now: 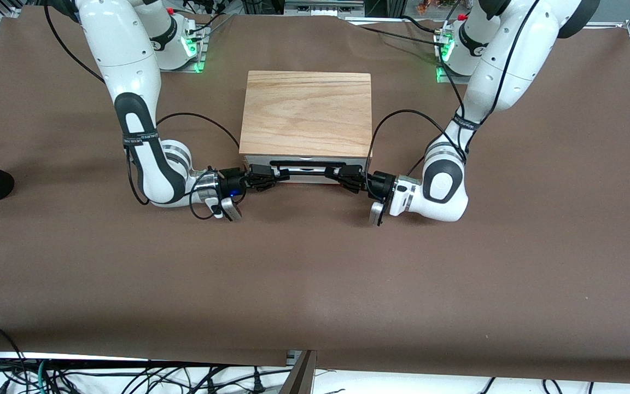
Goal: Pull top drawer with both arms simultaneously
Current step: 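Pull the handle outward from the box with both grippers together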
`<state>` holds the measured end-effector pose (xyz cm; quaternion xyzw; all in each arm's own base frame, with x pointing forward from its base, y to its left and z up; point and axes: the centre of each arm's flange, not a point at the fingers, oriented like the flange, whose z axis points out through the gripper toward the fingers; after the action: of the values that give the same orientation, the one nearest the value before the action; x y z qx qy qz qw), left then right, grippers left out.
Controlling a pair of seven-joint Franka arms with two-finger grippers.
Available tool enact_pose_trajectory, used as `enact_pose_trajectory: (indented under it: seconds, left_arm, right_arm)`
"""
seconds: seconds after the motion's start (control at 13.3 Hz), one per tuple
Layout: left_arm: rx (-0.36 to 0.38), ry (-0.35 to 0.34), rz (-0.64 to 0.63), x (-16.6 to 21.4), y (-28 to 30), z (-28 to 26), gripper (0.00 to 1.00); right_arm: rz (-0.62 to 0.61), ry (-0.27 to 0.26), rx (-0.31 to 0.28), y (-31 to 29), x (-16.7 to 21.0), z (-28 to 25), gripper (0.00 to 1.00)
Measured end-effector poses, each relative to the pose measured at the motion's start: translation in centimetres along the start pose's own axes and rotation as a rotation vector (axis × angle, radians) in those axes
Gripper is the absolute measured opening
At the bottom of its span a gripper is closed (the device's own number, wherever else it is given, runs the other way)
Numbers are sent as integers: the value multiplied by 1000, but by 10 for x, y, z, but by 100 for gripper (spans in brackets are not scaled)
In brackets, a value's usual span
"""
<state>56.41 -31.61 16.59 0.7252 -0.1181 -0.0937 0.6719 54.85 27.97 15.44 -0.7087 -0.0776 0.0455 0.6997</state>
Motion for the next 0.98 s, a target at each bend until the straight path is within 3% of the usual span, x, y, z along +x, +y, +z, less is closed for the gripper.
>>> enact_pose_trajectory:
  seconds: [0.38, 0.98]
  left_arm:
    - [0, 17, 1, 11, 0, -5, 19]
    - [-1, 71, -39, 67, -1, -21, 19]
  right_arm:
    - [-6, 24, -1, 0, 13, -3, 18]
    - [3, 58, -9, 1, 71, -19, 18]
